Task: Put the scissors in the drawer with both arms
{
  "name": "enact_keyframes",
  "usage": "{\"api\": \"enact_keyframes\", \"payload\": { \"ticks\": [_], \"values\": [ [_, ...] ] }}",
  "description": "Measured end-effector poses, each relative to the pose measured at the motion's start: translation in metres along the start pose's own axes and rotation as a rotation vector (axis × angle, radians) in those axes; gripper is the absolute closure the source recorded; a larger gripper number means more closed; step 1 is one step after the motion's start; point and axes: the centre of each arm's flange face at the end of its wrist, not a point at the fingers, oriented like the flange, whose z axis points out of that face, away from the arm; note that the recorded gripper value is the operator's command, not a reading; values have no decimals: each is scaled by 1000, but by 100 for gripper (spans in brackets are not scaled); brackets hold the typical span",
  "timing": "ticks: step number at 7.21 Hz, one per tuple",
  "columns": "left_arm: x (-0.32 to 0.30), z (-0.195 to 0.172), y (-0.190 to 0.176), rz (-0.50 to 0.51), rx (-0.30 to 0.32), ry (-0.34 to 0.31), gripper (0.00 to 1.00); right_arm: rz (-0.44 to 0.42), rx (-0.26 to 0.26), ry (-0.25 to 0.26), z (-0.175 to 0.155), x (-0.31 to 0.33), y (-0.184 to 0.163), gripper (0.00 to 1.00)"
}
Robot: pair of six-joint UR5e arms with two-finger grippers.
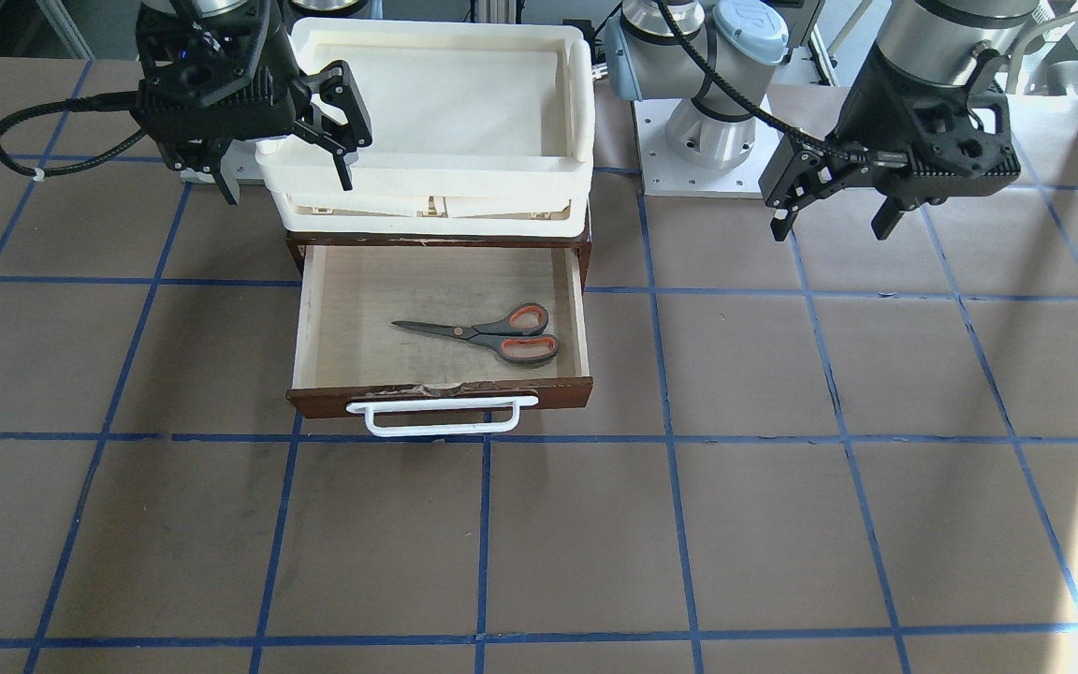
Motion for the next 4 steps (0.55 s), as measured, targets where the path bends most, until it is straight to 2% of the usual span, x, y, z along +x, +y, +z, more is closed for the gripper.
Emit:
{"api": "enact_keyframes", "payload": {
  "ticks": [4],
  "values": [
    [29,-1,11,33,4,3,0,-2,0,-2,0,0,0,0]
  ]
}}
